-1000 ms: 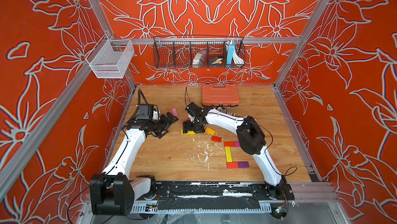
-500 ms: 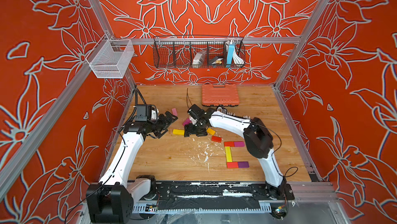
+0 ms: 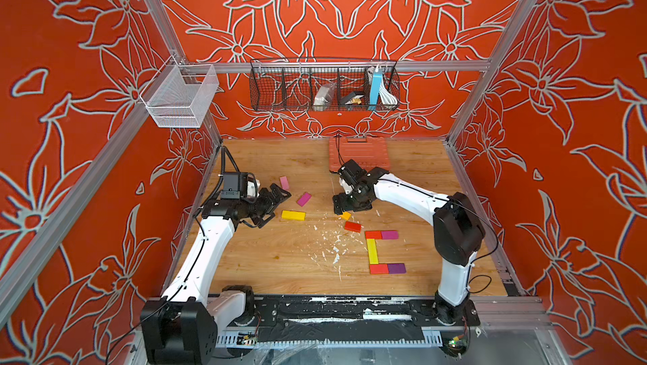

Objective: Assemble the letter c with building blocks
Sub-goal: Move the building block to the center of the board.

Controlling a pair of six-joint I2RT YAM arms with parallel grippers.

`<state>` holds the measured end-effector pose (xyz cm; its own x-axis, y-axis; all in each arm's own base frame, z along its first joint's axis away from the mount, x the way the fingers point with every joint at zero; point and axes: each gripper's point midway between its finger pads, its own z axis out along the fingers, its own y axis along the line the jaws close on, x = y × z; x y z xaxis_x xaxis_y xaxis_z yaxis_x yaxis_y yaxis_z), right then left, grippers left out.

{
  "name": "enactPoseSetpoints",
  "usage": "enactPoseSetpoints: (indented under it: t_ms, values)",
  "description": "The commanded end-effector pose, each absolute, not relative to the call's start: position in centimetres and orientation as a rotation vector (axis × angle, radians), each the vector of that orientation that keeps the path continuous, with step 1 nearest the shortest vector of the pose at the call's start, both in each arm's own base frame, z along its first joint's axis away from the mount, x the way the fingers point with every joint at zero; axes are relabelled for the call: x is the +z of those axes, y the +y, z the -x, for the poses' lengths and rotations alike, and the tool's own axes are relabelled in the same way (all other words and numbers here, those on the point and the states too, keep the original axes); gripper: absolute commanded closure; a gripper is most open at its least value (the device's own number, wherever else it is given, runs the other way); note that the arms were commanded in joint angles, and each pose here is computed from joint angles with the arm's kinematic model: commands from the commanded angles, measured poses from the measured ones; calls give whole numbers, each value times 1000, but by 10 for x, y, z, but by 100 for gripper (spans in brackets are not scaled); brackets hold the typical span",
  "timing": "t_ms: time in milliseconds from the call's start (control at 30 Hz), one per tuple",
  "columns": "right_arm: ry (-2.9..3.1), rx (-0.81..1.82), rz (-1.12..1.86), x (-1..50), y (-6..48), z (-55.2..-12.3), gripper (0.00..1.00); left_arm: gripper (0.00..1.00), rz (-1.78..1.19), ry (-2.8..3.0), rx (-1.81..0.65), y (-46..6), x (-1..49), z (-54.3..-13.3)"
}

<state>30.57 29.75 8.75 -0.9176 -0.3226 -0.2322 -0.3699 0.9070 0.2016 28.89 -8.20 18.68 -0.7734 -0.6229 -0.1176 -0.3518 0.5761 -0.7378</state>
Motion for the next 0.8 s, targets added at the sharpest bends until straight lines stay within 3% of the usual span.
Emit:
enactPoseSetpoints:
  t_ms: [0,367,767]
  values:
    - [2869,257,742,78,293,-303,12,1,778,2455,-1046,-84,183,-288]
    - [2856,138,940,57,303,-306,20,1,789,2458,-1072,-86,178,-290]
    - [2860,74,1002,39,306,-315,38,1,789,2463,-1083,-87,175,-292]
